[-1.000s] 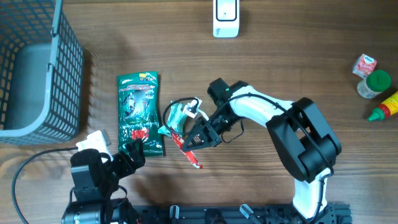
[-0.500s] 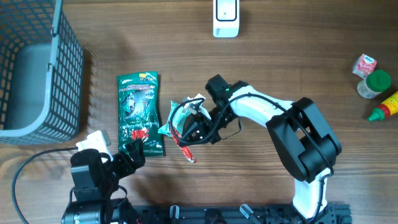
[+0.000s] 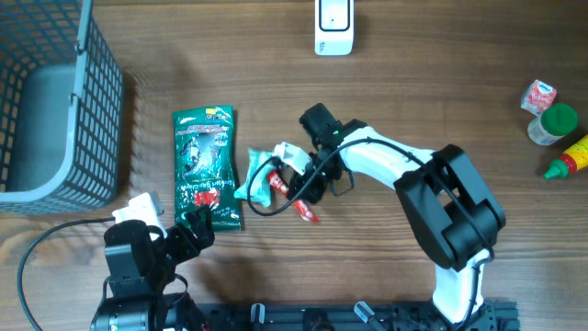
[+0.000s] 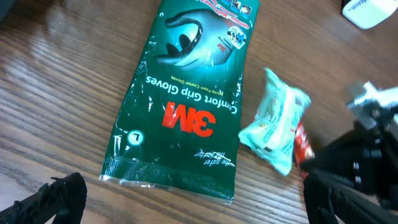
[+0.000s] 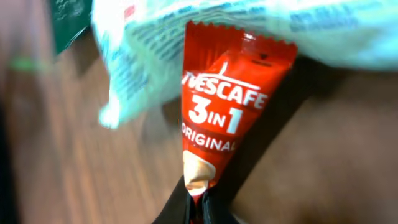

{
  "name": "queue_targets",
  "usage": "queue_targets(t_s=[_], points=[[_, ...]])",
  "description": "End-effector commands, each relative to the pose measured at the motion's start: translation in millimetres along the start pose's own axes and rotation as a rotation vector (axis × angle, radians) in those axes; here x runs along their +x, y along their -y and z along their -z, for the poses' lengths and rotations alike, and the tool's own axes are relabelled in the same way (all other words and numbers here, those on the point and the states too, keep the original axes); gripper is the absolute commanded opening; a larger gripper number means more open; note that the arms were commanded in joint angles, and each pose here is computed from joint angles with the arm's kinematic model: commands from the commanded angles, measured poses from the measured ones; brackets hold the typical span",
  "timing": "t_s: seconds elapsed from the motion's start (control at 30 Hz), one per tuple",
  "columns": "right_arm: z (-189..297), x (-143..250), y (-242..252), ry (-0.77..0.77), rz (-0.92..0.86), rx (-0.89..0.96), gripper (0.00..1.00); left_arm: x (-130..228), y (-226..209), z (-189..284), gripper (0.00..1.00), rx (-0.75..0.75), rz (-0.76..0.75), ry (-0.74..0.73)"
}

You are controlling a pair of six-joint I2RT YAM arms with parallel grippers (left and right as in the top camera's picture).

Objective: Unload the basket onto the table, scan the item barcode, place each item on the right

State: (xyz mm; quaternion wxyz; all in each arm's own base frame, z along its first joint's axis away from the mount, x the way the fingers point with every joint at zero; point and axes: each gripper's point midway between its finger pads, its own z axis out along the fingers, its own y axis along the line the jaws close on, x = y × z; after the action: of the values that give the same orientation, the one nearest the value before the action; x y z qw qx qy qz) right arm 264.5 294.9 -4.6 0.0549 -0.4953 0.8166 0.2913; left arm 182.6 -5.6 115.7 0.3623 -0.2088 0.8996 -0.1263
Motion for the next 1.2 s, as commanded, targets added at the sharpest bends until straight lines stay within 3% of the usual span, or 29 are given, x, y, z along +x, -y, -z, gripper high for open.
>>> queue_targets(t_s=[0.0,0.17,0.33,0.47,0.67,0.8,0.97,1.17], points=[[-3.5,15.6,33.5,-0.093,-0.017,0.199,0.05,-0.5,-3.1,-0.6,1.00,-0.013,-0.008,0.007],[11.2,-10.4,13.4,-0.030,-0.081,0.215,0.05,-0.5,-3.1,-0.6,1.00,-0.013,-0.008,0.007],[58.8,-49.2,-26.1,0.109,0.032,0.218,0.05,-0.4,-3.0,-0.6,1.00,-0.012,-0.008,0.007],[73.6,-59.4,-49.7,0.132,0.123,0.246,0.05,-0.5,-3.1,-0.6,1.00,-0.013,-0.008,0.007],[32.5,-37.8,-69.7,0.019,0.201,0.253,0.05,-0.4,-3.0,-0.6,1.00,-0.012,-0.008,0.007],[12.9,-29.9,-59.7,-0.066,0.286,0.391,0.05,-0.5,-3.1,-0.6,1.00,-0.013,-0.008,0.007],[-30.3,-25.2,-74.2,-0.086,0.361,0.263,0.05,-0.5,-3.1,-0.6,1.00,-0.013,-0.008,0.007],[-45.8,-8.7,-59.1,-0.158,0.345,0.295,0.04,-0.4,-3.0,-0.6,1.00,-0.012,-0.008,0.007]])
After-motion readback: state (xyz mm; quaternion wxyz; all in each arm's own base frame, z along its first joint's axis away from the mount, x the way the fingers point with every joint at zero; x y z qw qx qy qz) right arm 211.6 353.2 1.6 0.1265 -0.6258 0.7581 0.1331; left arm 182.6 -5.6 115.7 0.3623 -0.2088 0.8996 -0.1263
